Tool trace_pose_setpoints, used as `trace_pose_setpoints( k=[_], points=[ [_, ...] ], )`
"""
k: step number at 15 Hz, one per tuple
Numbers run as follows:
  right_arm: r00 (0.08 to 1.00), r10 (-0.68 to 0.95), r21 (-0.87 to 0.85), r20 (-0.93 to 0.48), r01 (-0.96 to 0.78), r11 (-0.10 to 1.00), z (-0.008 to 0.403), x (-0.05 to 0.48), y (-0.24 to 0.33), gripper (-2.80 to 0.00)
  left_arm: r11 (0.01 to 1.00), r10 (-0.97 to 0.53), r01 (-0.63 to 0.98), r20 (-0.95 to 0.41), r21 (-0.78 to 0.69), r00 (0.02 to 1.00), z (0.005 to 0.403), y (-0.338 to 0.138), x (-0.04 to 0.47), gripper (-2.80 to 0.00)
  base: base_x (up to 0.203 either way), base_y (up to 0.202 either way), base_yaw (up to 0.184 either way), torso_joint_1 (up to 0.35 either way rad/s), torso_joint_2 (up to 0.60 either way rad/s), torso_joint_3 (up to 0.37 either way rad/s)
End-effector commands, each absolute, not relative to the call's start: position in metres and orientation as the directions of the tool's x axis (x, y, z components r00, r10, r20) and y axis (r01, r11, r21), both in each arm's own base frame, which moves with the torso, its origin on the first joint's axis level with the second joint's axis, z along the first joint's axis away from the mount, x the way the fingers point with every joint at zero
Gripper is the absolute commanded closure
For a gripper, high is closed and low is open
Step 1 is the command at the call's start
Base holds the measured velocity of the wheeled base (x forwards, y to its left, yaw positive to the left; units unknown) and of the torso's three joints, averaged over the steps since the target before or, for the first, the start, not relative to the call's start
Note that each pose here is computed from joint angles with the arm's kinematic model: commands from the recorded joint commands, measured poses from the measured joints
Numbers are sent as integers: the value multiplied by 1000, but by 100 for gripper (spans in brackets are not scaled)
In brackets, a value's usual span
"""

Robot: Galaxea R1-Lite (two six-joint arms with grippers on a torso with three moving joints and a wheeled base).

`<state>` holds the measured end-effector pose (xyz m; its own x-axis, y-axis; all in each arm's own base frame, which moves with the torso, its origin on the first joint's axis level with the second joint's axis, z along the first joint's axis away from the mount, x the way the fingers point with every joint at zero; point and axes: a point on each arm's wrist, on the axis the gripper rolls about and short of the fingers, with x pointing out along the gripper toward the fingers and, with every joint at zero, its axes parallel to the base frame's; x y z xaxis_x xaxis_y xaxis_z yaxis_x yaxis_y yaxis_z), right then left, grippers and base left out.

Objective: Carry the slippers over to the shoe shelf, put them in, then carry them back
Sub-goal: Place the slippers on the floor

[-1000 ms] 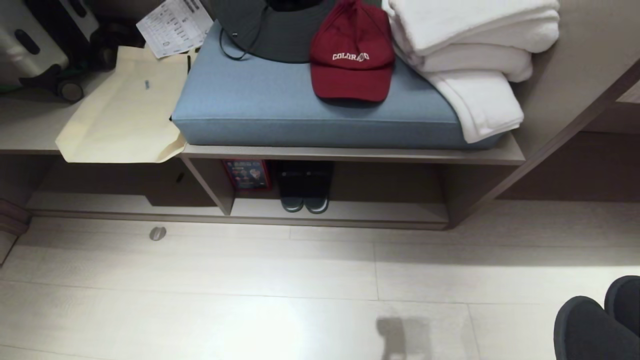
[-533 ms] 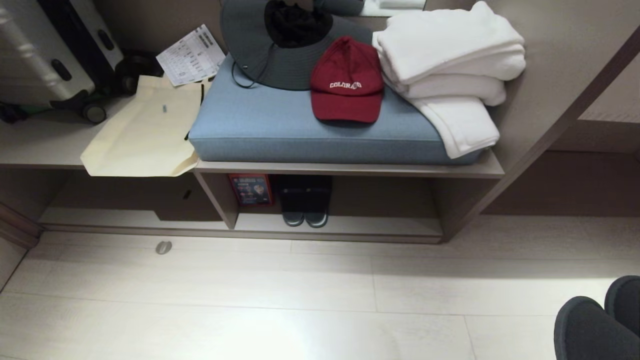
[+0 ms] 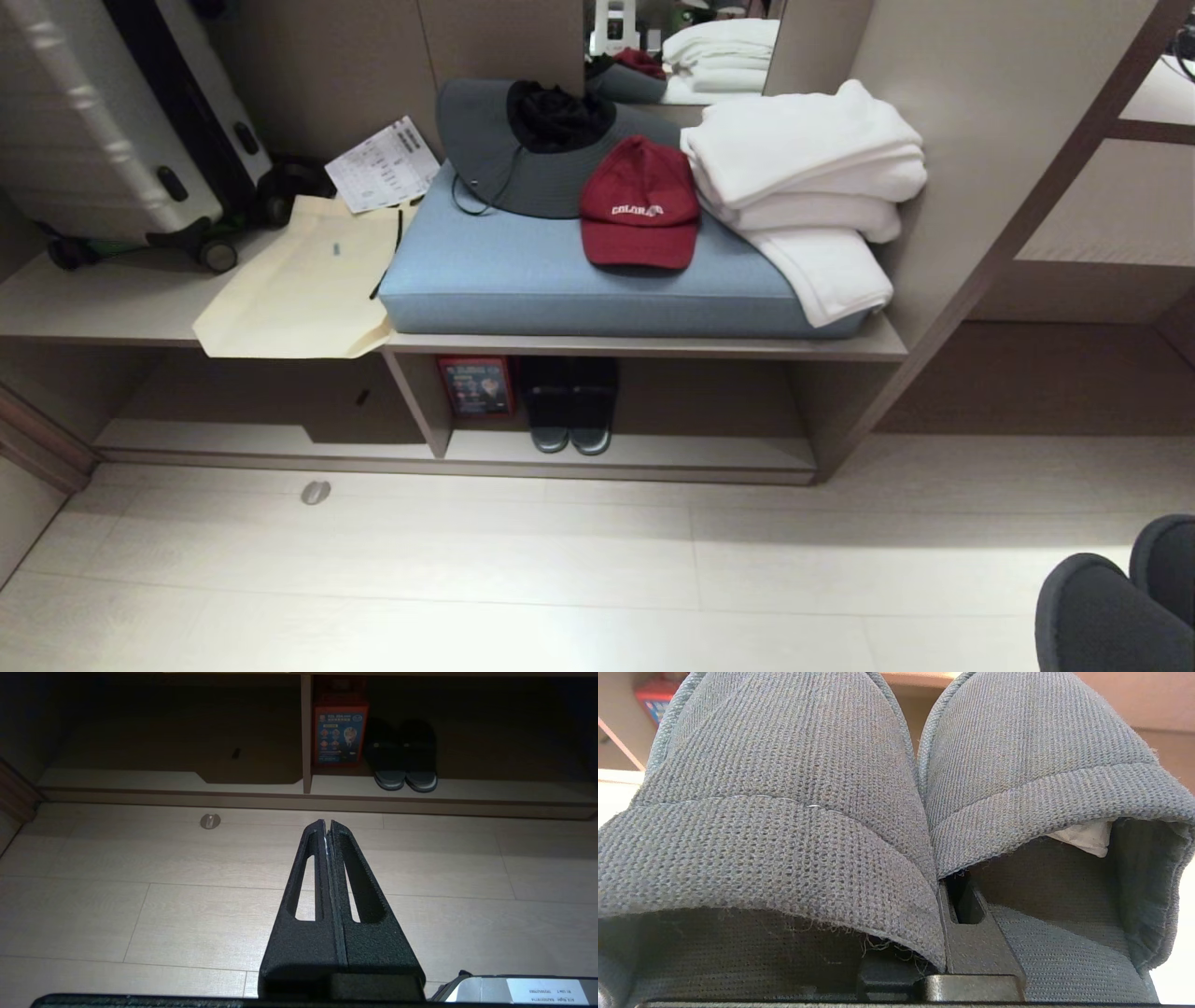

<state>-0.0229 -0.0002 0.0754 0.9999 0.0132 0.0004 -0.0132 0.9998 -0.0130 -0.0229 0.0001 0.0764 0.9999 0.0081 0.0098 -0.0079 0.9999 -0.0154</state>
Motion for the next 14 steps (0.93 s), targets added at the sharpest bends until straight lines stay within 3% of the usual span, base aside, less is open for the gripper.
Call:
trace_pose_setpoints(
  k=[1,14],
  points=[
    [1000,14,-14,-2,-14,1000,76,-23,0,0,1000,8,-8,9,-15,1000,76,0,-23,0,0,0,0,2,7,198],
    [1000,14,-14,0,-14,1000,75,-23,0,0,1000,8,-8,9,-15,1000,76,0,-23,0,0,0,0,1,3,203]
  ],
)
